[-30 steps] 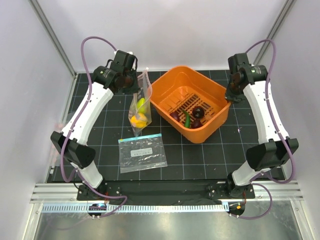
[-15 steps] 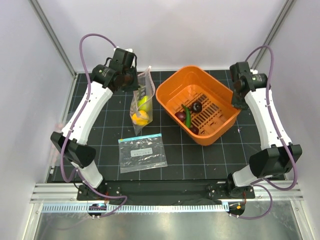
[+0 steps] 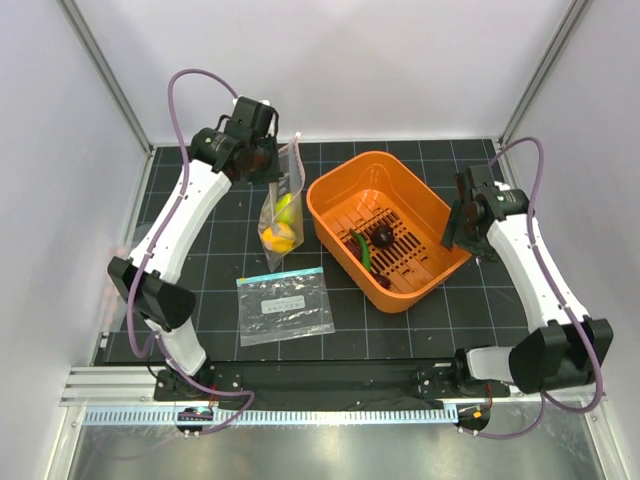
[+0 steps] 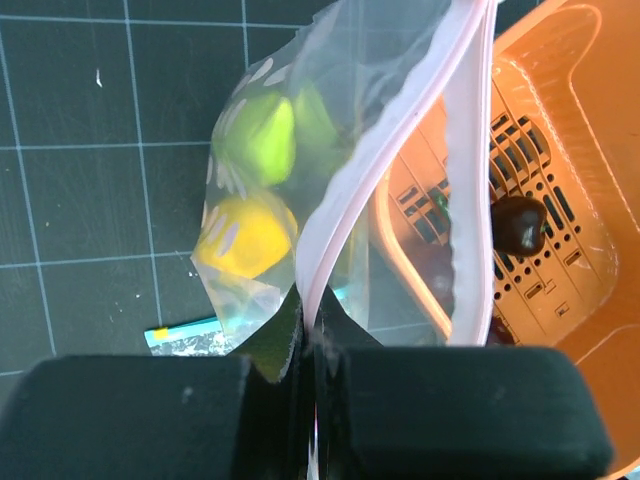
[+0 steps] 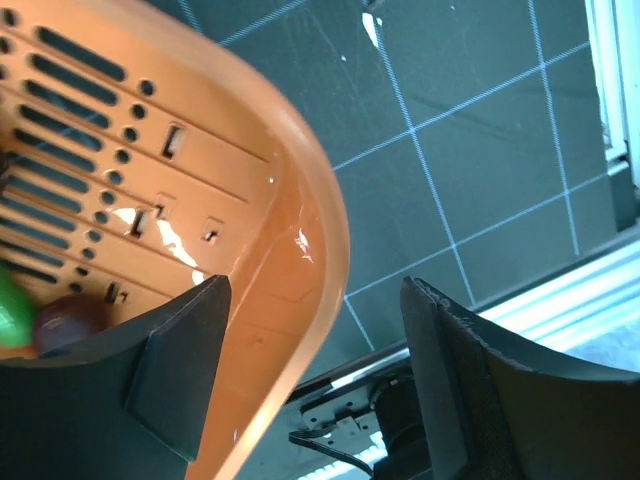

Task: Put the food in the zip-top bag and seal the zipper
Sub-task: Place the bin at the center of the board.

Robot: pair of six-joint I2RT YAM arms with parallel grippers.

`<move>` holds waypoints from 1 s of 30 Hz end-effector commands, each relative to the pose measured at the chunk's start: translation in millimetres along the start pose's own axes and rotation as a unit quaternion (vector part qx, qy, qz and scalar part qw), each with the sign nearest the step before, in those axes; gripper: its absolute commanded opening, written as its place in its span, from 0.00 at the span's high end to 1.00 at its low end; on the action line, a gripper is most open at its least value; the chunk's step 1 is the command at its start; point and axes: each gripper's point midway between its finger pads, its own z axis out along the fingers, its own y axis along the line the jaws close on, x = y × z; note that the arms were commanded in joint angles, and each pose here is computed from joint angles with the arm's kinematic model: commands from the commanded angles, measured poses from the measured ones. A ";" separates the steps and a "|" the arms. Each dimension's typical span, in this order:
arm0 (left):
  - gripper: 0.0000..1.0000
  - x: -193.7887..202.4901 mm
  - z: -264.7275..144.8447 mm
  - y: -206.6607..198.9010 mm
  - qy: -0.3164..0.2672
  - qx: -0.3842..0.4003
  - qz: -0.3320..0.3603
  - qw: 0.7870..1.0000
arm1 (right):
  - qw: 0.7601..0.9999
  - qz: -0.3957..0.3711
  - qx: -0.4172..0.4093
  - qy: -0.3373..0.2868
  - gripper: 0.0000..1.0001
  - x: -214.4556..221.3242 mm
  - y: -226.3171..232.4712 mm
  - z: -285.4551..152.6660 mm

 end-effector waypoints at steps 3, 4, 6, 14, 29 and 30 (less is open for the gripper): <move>0.98 -16.8 -1.2 -12.6 -0.021 0.024 -0.013 0.999 | 0.988 -0.001 -0.079 -0.130 0.24 -42.0 9.0 -40.2; 0.98 -17.3 -0.5 -13.1 -0.022 0.025 -0.015 0.999 | 0.984 -0.003 -0.088 -0.152 0.24 -52.1 9.9 -50.2; 0.98 -16.5 0.1 -14.3 -0.021 0.025 -0.022 0.999 | 0.978 -0.010 -0.094 -0.185 0.24 -66.8 9.3 -62.7; 0.97 -11.2 -3.1 -12.4 -0.019 0.025 -0.040 0.999 | 0.965 -0.033 -0.189 -0.181 0.24 -85.0 62.8 -69.7; 0.97 -10.0 -16.4 -13.2 -0.009 0.027 -0.045 0.999 | 0.959 -0.128 -0.231 -0.104 0.19 -88.6 170.5 30.0; 0.97 -10.6 -16.5 -13.5 -0.010 0.027 -0.045 0.999 | 0.964 -0.127 -0.215 -0.087 0.19 -85.4 173.0 48.6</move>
